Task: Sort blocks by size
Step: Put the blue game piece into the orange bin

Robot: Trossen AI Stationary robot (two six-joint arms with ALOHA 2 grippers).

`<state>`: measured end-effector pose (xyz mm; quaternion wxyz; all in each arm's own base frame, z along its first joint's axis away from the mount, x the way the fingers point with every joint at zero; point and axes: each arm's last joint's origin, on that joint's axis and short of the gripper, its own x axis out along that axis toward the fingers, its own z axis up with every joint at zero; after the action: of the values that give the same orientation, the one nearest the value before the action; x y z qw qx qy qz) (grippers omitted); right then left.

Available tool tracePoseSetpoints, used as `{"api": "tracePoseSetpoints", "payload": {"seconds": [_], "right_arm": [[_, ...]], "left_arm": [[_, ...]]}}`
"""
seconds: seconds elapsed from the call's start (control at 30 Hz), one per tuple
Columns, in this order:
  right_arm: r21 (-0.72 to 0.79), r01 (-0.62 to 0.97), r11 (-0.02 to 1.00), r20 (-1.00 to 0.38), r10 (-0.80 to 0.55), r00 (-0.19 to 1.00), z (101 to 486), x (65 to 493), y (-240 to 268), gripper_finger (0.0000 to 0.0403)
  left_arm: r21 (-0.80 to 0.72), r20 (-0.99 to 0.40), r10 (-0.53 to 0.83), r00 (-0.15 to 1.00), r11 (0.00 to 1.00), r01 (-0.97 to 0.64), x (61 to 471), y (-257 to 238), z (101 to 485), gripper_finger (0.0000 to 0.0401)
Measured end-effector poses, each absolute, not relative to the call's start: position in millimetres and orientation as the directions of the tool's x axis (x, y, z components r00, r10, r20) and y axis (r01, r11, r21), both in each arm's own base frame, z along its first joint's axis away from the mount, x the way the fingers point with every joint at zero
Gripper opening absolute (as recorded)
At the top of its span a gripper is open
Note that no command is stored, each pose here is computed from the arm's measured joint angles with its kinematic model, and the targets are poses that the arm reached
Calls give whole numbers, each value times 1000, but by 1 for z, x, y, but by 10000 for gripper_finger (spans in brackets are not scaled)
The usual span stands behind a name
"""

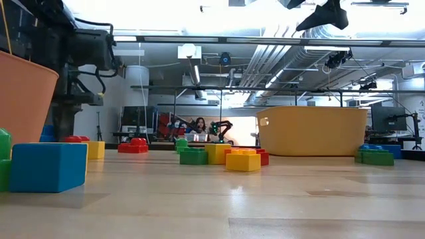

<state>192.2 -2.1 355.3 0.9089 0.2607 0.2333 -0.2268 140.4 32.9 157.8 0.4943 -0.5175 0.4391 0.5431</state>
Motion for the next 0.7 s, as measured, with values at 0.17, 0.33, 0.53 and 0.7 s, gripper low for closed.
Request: {"api": "tracePoseSetpoints", "payload": {"seconds": [0.17, 0.33, 0.53, 0.7], "right_arm": [[368, 534, 761, -542, -291, 788, 355, 192, -2, 275], [368, 534, 761, -542, -291, 788, 355, 192, -2, 275], [369, 533, 761, -540, -291, 790, 356, 192, -2, 275], [370, 533, 761, -540, -291, 790, 356, 192, -2, 275]], "left_arm": [[-104, -987, 130, 90, -108, -989, 145, 40, 160, 89], [-180, -954, 255, 156, -74, -981, 151, 56, 181, 89], [-238, -902, 367, 227, 15, -971, 160, 77, 220, 89], [-290, -857, 397, 328, 153, -945, 170, 82, 257, 89]]}}
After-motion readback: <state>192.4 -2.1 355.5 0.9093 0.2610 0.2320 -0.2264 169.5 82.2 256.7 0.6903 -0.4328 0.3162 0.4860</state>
